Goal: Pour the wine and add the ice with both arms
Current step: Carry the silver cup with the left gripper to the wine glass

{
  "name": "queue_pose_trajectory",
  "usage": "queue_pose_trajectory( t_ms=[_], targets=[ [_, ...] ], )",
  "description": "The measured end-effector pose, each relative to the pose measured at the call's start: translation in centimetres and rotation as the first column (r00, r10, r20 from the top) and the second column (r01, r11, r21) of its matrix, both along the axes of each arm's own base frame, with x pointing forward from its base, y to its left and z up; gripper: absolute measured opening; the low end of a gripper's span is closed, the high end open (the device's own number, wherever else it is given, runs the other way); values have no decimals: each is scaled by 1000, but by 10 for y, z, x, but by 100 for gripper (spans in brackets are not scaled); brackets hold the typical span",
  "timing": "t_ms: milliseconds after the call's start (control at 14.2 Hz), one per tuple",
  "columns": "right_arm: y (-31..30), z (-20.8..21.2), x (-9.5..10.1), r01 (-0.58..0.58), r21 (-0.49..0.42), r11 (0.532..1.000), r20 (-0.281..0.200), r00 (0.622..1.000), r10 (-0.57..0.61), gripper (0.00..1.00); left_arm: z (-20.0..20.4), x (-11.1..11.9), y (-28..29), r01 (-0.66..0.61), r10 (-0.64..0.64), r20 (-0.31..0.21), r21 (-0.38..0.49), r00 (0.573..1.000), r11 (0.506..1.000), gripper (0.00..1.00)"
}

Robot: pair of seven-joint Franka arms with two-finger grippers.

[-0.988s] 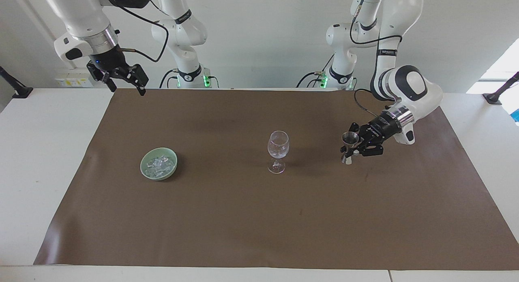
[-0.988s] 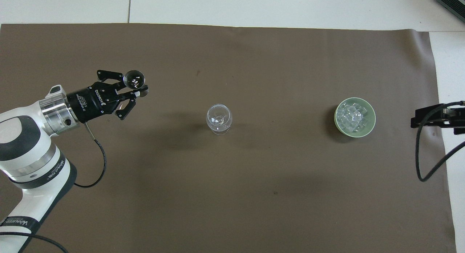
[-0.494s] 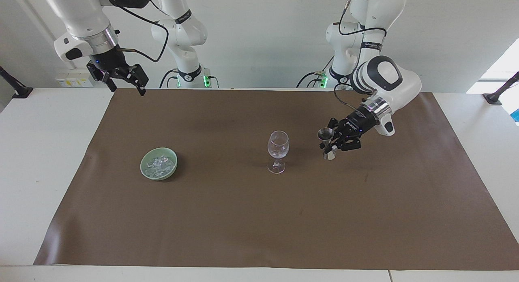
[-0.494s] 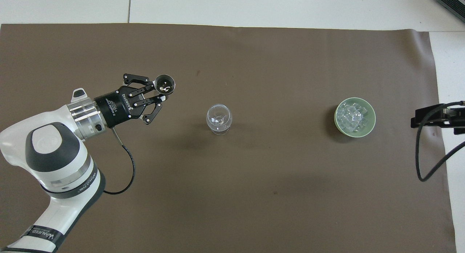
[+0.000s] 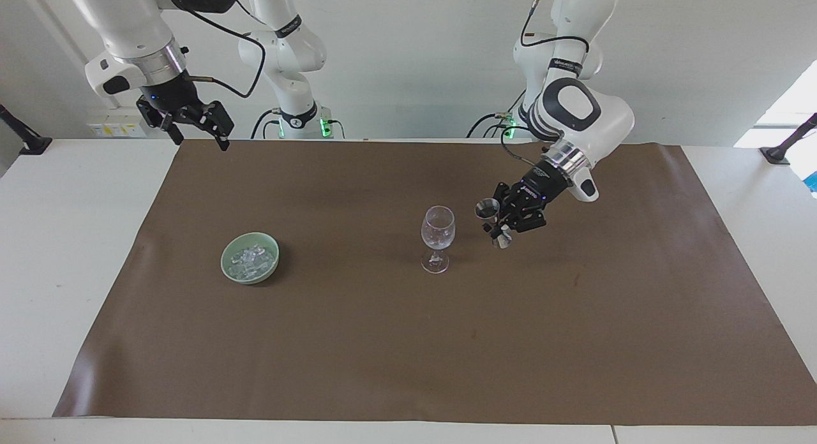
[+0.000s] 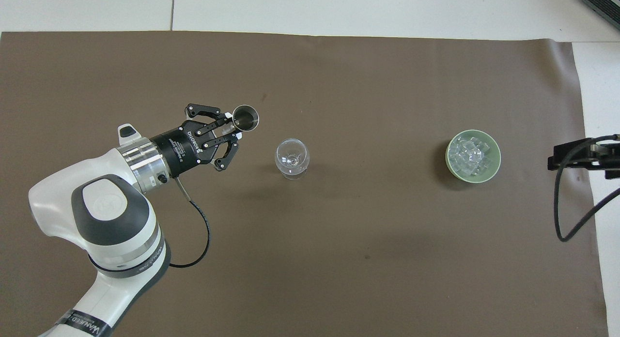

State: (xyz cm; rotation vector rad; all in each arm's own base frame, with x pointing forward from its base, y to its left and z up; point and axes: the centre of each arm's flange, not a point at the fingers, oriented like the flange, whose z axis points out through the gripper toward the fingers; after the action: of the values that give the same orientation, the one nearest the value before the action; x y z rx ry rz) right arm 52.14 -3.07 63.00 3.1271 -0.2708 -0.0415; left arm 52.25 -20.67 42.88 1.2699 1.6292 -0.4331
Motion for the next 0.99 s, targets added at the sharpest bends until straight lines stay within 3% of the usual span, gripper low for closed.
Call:
queue_pose_trajectory(
  t_ms=[424, 988],
  targets=[
    [0, 0, 0, 0, 0, 1000, 0, 1000, 0, 100, 3, -8, -18, 23, -26, 53, 55, 998, 998, 21],
    [0, 0, 0, 0, 0, 1000, 0, 1000, 0, 100, 10, -17, -34, 39, -89, 218, 225, 972, 974, 21]
  ],
)
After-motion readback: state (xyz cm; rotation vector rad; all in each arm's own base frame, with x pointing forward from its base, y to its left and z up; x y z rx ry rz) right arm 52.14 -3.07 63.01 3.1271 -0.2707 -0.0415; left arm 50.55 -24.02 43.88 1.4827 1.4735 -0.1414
